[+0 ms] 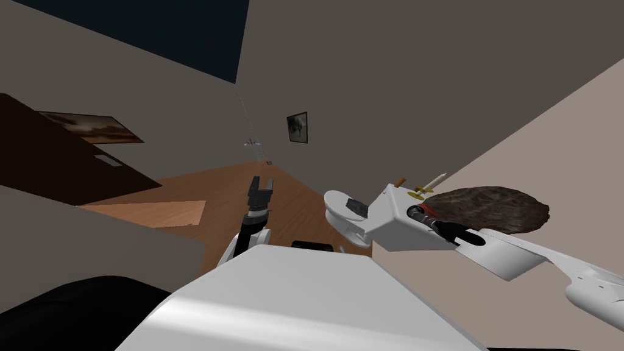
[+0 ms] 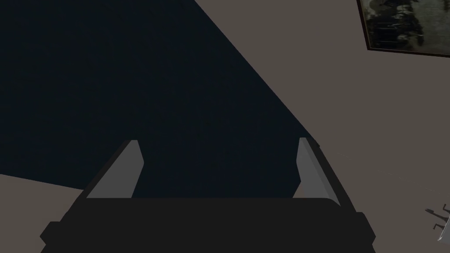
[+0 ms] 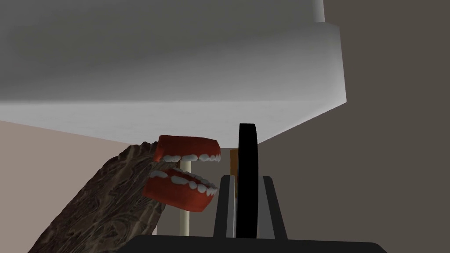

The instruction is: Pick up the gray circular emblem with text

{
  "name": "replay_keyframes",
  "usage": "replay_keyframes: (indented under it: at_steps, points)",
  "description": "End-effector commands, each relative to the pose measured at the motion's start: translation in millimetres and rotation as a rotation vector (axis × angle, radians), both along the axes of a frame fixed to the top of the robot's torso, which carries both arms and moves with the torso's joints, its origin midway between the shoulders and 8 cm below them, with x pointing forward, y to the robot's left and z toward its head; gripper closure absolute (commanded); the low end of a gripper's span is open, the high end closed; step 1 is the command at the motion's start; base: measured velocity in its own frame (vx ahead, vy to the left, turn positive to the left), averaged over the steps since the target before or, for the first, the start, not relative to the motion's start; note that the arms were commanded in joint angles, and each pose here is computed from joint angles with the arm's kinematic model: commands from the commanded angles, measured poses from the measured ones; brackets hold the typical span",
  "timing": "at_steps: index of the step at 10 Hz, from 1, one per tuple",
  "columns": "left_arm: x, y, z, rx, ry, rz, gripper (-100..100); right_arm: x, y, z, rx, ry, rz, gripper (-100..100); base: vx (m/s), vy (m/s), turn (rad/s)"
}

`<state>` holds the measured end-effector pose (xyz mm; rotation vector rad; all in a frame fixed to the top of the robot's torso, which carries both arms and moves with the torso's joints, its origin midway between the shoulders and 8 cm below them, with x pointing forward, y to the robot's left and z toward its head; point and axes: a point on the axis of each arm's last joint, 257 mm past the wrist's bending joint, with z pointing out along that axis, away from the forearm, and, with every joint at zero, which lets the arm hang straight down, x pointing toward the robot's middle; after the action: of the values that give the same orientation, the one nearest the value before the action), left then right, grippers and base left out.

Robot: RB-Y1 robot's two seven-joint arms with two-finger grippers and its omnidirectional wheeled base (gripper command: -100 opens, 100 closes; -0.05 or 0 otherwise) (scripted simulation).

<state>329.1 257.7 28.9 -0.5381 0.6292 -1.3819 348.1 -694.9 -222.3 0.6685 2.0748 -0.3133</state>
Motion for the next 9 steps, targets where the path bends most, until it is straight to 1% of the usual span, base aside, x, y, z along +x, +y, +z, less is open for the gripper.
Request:
replay_keyframes:
  at_steps: [1,2,3,4,5,6,7,8,9]
  points:
    - [0,0.0,0,0.000,0.000,0.000,0,-1,0,0,0.003,-0.001,-0.021,100,-0.089,-0.029,0.075]
    - [0,0.0,0,0.000,0.000,0.000,0,1,1,2,-0.002,-0.002,-0.039,100,-0.097,-0.034,0.120]
    - [0,0.0,0,0.000,0.000,0.000,0,1,1,2,0.001,-0.004,-0.041,100,-0.080,-0.031,0.072]
    - [0,0.0,0,0.000,0.000,0.000,0,2,2,4,-0.004,-0.008,-0.061,100,-0.087,-0.030,0.121]
    - [0,0.0,0,0.000,0.000,0.000,0,6,6,7,-0.016,-0.011,-0.061,100,-0.135,-0.050,0.195]
    - [0,0.0,0,0.000,0.000,0.000,0,4,4,7,-0.007,-0.017,-0.082,100,-0.112,-0.049,0.089]
    - [0,0.0,0,0.000,0.000,0.000,0,6,5,11,-0.018,-0.023,-0.097,100,-0.103,-0.046,0.093]
    - [0,0.0,0,0.000,0.000,0.000,0,6,5,11,-0.013,-0.027,-0.103,100,-0.074,-0.022,0.066]
    - [0,0.0,0,0.000,0.000,0.000,0,6,5,10,-0.016,-0.023,-0.096,100,-0.025,-0.005,0.007]
